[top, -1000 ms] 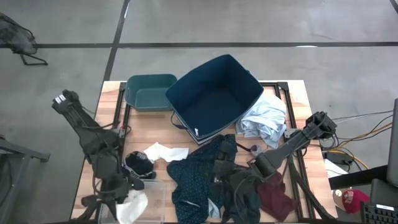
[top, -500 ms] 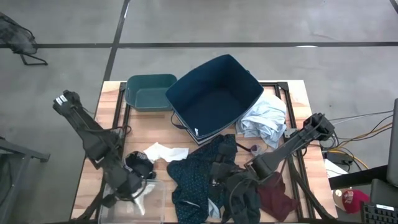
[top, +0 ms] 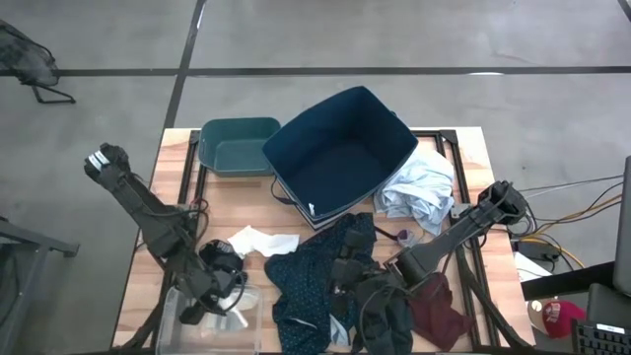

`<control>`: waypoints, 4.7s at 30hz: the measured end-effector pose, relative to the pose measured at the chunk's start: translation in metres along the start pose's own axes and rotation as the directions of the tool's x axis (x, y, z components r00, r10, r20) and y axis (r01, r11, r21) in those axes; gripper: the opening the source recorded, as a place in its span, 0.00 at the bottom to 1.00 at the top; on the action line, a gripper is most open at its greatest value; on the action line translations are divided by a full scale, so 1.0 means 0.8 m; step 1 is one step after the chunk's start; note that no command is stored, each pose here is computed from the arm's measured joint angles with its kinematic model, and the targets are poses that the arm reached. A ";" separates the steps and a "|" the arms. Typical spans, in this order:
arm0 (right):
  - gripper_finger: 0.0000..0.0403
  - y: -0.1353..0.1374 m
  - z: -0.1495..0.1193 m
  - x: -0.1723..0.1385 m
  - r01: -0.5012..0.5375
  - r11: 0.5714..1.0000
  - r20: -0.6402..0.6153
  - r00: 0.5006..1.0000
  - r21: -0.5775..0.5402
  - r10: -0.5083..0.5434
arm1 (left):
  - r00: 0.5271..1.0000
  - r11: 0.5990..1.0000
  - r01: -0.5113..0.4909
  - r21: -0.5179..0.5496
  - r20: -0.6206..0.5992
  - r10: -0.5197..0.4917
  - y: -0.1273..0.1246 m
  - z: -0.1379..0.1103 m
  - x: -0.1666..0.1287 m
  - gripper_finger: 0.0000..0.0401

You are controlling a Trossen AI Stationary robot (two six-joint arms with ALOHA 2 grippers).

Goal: Pick & Place Cloths
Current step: Put the right white sock into the transparent bin, then put the white sock into the transparent bin

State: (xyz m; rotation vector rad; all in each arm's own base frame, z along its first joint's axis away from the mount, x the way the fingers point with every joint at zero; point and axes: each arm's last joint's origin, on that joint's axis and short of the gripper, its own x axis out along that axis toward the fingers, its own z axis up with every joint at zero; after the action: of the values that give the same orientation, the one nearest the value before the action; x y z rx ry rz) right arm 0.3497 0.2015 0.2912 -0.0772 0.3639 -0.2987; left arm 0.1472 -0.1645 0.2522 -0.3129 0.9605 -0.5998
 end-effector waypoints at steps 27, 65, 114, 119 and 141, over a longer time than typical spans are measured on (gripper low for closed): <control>0.41 0.001 -0.002 -0.001 -0.003 1.000 -0.003 1.000 0.016 0.003 | 0.976 0.941 -0.207 0.268 0.122 0.180 -0.015 0.041 -0.061 0.36; 0.25 0.003 -0.029 0.004 -0.066 0.996 -0.067 0.995 0.053 0.070 | 0.826 0.825 -0.563 0.061 0.006 0.563 0.160 -0.031 0.000 0.62; 0.27 0.002 -0.037 0.005 -0.061 0.997 -0.078 0.995 0.041 0.064 | 0.836 0.815 -0.548 0.190 0.167 0.523 0.054 0.050 -0.126 0.02; 0.22 0.002 -0.037 0.005 -0.061 0.997 -0.078 0.995 0.040 0.064 | 0.903 0.871 -0.413 0.267 0.249 0.351 0.012 0.053 -0.156 0.02; 0.08 0.002 -0.037 0.005 -0.060 0.998 -0.079 0.995 0.028 0.062 | 0.990 0.980 0.009 0.199 0.133 -0.036 -0.060 0.039 -0.161 0.03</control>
State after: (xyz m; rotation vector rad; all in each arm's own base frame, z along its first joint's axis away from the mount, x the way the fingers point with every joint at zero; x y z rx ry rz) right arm 0.3430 0.2011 0.2620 -0.0292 0.4407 -0.2463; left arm 0.1018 -0.1252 0.3798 -0.1849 0.7604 -0.6810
